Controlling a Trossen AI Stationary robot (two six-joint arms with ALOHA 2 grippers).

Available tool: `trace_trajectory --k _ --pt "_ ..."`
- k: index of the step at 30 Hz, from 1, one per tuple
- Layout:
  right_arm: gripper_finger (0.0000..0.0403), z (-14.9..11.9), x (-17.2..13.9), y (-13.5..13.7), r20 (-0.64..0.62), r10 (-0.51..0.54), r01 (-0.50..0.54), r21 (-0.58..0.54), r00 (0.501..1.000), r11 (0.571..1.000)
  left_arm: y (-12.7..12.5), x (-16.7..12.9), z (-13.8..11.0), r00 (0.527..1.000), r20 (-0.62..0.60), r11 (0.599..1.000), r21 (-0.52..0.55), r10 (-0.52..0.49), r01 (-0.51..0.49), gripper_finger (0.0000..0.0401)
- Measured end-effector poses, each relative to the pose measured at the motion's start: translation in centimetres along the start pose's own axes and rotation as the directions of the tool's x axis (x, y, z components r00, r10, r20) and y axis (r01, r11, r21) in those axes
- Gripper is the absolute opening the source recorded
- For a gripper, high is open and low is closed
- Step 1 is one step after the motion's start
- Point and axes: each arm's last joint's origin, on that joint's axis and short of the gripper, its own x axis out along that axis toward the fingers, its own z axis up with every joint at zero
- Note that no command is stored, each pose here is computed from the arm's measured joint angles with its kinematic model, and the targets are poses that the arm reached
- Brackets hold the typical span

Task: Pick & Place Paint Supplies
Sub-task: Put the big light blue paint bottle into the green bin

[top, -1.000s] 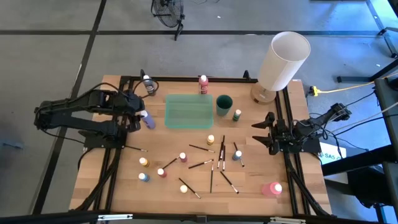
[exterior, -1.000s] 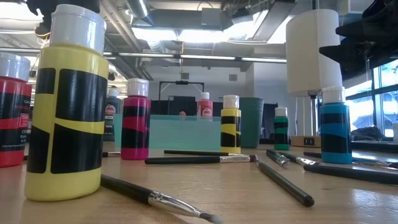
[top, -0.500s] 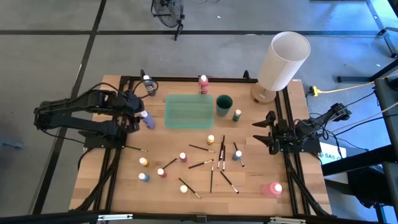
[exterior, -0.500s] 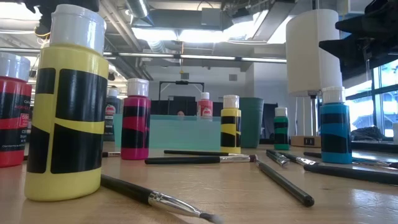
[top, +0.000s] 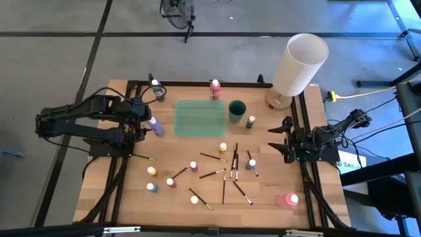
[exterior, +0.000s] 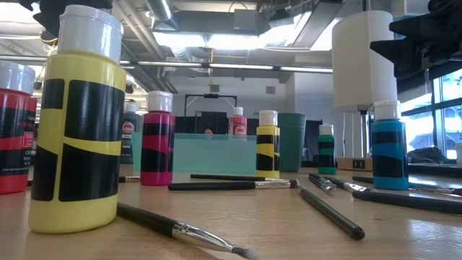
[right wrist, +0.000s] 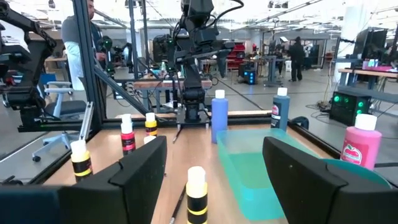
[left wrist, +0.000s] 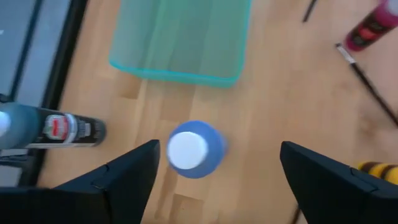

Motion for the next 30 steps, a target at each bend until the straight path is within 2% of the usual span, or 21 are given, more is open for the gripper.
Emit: trace_trajectory --k 5,8,14,18,26,30 --pt "0.027 -0.07 0.05 0.04 -0.008 0.004 -0.003 0.073 1.0 0.997 -0.06 0.08 0.06 1.0 -0.004 0.999 -0.04 -0.018 0.017 0.0333" --pt "0.027 -0.12 0.09 0.07 -0.012 0.003 -0.002 0.079 1.0 0.997 -0.07 0.17 0.14 1.0 -0.007 0.999 -0.039 -0.014 0.013 0.0334" --pt "0.027 -0.09 0.09 0.07 -0.009 0.006 -0.004 0.125 1.0 0.992 0.14 0.34 0.28 0.998 -0.014 0.997 -0.037 0.065 -0.065 0.0334" --pt "0.027 -0.01 0.09 0.07 -0.002 0.005 -0.004 0.182 1.0 0.983 0.12 0.38 0.3 0.998 -0.017 0.997 -0.037 0.062 -0.063 0.0334" --pt "0.027 0.7 0.07 0.03 0.064 0.0 -0.009 0.141 0.998 0.99 0.01 0.5 0.38 0.999 -0.024 0.998 -0.049 0.028 -0.029 0.0334" --pt "0.027 0.54 0.08 0.05 0.049 0.002 -0.009 0.144 0.999 0.99 -0.02 0.7 0.44 0.999 -0.043 0.998 -0.057 0.028 -0.03 0.0334"
